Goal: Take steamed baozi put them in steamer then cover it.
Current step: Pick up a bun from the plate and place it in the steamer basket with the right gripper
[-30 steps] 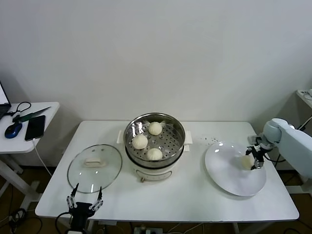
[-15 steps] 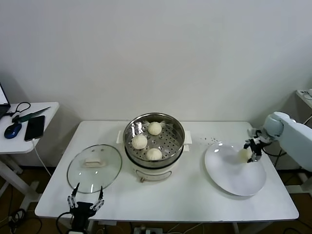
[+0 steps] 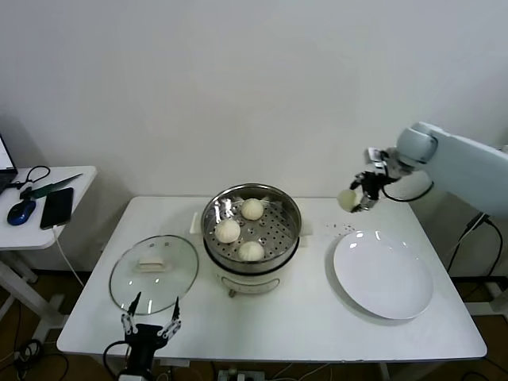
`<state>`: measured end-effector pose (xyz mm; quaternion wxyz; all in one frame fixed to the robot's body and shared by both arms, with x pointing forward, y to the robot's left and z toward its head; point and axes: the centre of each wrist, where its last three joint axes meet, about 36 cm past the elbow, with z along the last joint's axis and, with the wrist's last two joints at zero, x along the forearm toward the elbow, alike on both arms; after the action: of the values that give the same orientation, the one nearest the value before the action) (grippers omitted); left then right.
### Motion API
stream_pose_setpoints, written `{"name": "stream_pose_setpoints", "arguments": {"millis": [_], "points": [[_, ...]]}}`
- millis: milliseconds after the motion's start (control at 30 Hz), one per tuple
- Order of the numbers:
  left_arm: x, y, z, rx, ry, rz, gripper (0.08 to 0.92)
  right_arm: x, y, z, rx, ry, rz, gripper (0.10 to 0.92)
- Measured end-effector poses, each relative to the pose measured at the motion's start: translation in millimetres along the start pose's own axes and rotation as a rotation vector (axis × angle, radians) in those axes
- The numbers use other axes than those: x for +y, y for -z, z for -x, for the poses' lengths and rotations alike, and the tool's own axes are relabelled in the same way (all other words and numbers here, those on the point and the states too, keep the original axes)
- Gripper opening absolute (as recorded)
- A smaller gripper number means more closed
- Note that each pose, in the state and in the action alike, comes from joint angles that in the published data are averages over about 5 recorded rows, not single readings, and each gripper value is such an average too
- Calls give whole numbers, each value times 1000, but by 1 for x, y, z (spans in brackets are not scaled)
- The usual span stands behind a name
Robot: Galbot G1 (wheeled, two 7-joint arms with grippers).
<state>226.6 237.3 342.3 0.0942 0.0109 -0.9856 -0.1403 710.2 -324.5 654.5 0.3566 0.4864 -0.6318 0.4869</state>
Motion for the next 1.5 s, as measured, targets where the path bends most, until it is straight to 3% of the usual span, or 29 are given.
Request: {"name": "stream_pose_setpoints", "arguments": {"millis": [300,700,1200,1500], "points": [[-5,14,2,-36,-14,-21,823,-4,100,3,-26,62,-49,696],[0,18,4,-53,-16,-22,823,4,187,44,34,136,-125,696],[10,15,5,-46,-21,-11,823,20,201,108,110,182,-159,704],[10,14,7,-45,-22,-9,823,26,196,122,133,198,-167,713]]}}
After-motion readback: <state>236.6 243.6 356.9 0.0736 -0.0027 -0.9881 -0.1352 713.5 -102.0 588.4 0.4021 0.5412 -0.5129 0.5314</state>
